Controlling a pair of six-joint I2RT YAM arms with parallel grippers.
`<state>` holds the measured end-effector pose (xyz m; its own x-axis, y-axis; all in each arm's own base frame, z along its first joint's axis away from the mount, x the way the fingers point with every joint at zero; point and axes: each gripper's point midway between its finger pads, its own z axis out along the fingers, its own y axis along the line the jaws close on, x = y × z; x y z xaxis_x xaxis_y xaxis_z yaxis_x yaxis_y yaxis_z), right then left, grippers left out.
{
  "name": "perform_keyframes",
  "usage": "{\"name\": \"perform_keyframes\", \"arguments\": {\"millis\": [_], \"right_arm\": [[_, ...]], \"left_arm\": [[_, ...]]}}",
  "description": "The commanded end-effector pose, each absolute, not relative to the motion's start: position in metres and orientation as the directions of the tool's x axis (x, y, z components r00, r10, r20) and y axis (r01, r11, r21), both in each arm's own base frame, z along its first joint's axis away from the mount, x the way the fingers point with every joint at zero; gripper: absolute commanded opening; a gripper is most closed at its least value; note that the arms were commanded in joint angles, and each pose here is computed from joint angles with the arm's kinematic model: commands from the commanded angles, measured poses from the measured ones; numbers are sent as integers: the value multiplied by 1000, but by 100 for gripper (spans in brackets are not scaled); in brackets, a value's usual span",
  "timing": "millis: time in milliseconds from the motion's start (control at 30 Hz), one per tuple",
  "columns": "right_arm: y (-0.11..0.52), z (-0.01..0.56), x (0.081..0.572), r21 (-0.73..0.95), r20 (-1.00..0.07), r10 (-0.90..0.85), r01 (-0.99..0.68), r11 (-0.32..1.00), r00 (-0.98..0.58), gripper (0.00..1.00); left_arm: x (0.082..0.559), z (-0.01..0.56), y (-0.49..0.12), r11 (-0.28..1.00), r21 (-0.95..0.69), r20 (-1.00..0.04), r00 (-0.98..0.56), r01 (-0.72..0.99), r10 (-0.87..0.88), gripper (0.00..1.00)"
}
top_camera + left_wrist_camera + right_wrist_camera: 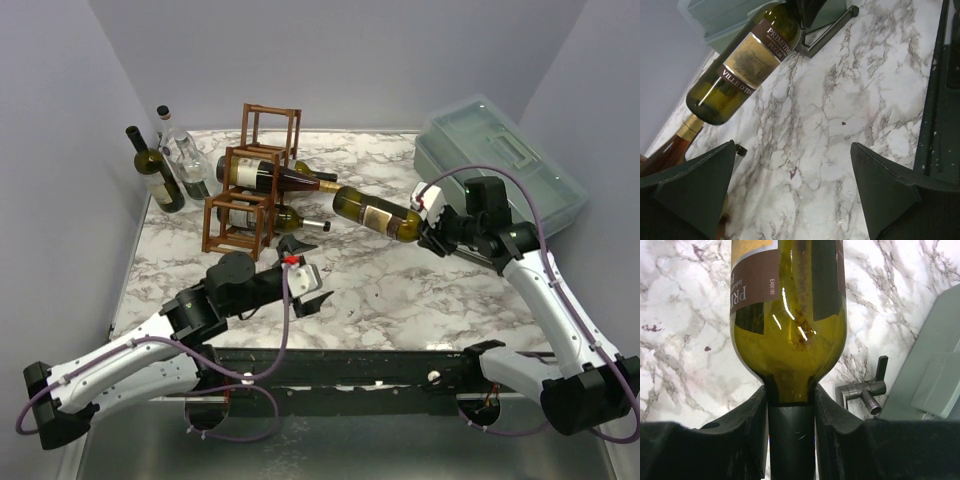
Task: Take the wine bottle off the wine rack
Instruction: Place the wine bottle at the center of the board.
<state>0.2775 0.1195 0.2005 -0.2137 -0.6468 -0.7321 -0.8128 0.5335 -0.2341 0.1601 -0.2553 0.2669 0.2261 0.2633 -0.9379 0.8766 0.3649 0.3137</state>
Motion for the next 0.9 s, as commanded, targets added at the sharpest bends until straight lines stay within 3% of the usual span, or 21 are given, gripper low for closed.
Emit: {"name": "perform_keyframes", "arguments": {"millis": [0, 300, 867], "right_arm": [[129, 239, 266, -270, -779, -618, -834, 482, -105, 0], [129, 230, 231, -214, -755, -647, -893, 396, -106, 0], [137, 204, 200, -47, -736, -655, -952, 303, -172, 0]], "left_arm": [[174, 267, -271, 324, 556, -820, 441, 766, 365, 99], [177, 262, -310, 228, 693, -709, 589, 684, 388, 99], [206, 227, -379, 92, 768, -600, 662, 634, 449, 99]]}}
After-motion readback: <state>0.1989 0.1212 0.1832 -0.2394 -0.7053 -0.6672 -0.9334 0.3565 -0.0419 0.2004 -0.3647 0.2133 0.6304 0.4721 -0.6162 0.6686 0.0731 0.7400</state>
